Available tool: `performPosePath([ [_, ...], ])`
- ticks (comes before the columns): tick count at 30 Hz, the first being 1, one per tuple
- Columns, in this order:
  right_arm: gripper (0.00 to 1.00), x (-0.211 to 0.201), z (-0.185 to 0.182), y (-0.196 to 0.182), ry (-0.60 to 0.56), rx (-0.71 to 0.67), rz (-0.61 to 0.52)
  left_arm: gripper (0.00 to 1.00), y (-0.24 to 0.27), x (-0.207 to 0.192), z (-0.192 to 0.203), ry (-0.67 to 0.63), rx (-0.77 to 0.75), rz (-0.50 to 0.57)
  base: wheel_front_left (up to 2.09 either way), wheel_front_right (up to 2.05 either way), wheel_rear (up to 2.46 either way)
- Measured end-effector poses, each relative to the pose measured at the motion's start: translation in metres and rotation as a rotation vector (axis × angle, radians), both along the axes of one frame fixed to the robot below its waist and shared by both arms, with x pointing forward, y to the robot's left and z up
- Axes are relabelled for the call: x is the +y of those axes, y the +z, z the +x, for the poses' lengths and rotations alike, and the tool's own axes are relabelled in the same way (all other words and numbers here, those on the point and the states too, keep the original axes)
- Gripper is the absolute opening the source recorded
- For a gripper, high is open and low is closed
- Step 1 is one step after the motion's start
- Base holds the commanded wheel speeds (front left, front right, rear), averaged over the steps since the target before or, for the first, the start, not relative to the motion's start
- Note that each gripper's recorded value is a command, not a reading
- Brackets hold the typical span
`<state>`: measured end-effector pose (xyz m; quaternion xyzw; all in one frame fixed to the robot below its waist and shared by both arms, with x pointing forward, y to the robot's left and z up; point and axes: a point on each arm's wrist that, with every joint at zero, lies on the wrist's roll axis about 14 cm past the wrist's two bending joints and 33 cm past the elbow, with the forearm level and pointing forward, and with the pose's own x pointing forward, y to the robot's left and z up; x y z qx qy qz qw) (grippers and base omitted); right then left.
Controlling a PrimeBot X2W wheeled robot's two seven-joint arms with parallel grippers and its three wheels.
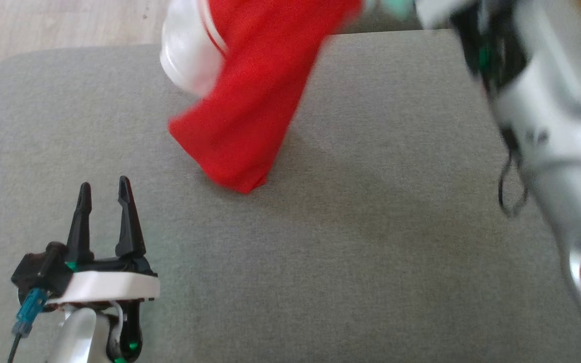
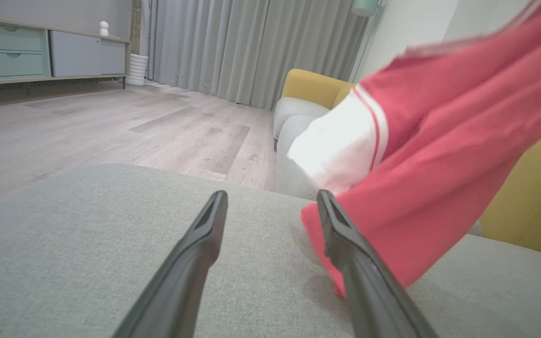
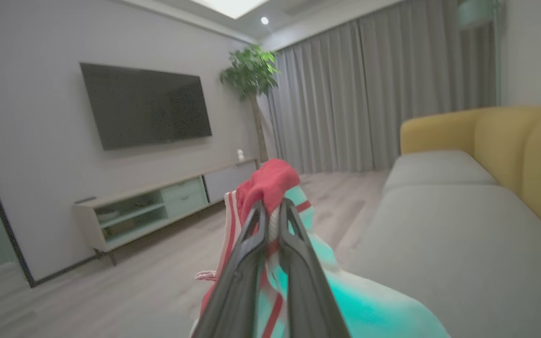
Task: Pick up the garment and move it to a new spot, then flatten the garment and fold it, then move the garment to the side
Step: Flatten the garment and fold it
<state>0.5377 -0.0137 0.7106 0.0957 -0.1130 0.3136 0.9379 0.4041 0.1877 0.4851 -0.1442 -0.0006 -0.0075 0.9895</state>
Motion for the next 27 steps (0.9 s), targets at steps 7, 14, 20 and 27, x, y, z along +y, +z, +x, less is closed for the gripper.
performPosePath([
  [7,0.0,-0.061,-0.018,-0.109,-0.14,0.242,-0.077,1.0,0.001,-0.012,0.003,-0.032,-0.005,-0.009,0.0,0.0,0.0],
  [14,0.0,-0.086,-0.067,-0.121,-0.202,0.3,0.013,1.0,-0.005,-0.019,-0.003,-0.053,0.012,-0.005,0.0,0.0,0.0],
  [20,0.0,-0.113,-0.125,-0.141,-0.273,0.423,0.076,1.0,-0.006,-0.022,0.0,-0.061,0.013,-0.005,0.0,0.0,0.0],
  [27,0.0,-0.175,-0.122,-0.222,-0.471,0.656,0.084,1.0,-0.013,-0.023,0.008,-0.068,0.028,-0.009,0.0,0.0,0.0],
])
